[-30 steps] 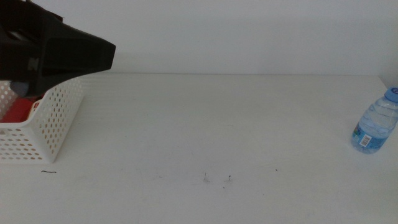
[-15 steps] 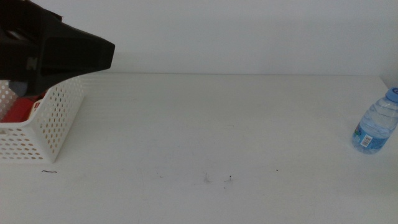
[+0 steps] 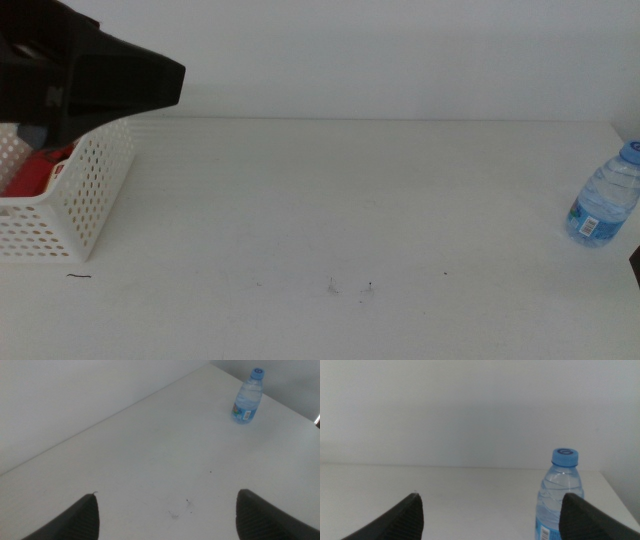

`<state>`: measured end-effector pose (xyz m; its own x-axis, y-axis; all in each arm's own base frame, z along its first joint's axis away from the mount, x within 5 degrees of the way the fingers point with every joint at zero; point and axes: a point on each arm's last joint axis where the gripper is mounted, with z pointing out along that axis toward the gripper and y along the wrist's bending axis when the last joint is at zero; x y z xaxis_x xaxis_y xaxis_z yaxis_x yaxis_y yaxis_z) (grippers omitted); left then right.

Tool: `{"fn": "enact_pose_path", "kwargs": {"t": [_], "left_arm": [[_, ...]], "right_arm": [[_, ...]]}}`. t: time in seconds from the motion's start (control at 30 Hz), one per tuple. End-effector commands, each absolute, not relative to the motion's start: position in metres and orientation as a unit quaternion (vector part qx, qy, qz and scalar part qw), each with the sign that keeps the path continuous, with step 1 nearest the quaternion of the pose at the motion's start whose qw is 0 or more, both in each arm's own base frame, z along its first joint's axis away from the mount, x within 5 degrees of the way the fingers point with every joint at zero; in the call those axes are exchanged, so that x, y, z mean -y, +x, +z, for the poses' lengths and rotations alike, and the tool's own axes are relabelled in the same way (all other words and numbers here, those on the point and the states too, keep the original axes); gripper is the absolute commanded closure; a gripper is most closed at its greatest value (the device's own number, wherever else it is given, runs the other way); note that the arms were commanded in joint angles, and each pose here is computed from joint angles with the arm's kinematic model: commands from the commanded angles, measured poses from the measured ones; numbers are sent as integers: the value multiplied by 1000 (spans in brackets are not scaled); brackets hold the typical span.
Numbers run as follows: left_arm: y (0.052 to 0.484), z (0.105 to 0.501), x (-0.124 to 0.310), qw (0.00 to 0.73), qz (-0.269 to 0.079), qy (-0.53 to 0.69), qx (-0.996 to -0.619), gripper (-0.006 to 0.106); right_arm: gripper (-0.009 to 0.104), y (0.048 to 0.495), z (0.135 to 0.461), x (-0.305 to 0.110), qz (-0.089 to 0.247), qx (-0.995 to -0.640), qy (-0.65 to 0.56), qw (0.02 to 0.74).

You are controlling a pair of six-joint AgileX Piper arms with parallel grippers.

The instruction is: Use arms to grab the bottles and put them into the dustbin to the left of the table.

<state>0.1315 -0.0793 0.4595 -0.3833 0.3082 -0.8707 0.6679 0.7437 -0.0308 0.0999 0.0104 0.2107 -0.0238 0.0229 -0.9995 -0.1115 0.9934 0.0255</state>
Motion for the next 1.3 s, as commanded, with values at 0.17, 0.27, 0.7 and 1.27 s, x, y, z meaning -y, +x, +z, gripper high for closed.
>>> {"fn": "enact_pose_path", "kwargs": {"t": [0.17,0.27,0.7,1.27], "left_arm": [[131,464,80,479,-195,299,-802,7],[131,464,80,479,-195,299,-802,7],[131,464,80,479,-195,299,-802,7],[131,464,79,479,-192,299,-802,7]], "right_arm": [[4,100,212,-10,65,-706,-11,705],[4,100,214,-10,67,-699,-12,712],[4,106,202,-9,62,-741,-4,669],[4,150,172,2,-7,-768,18,640]]}}
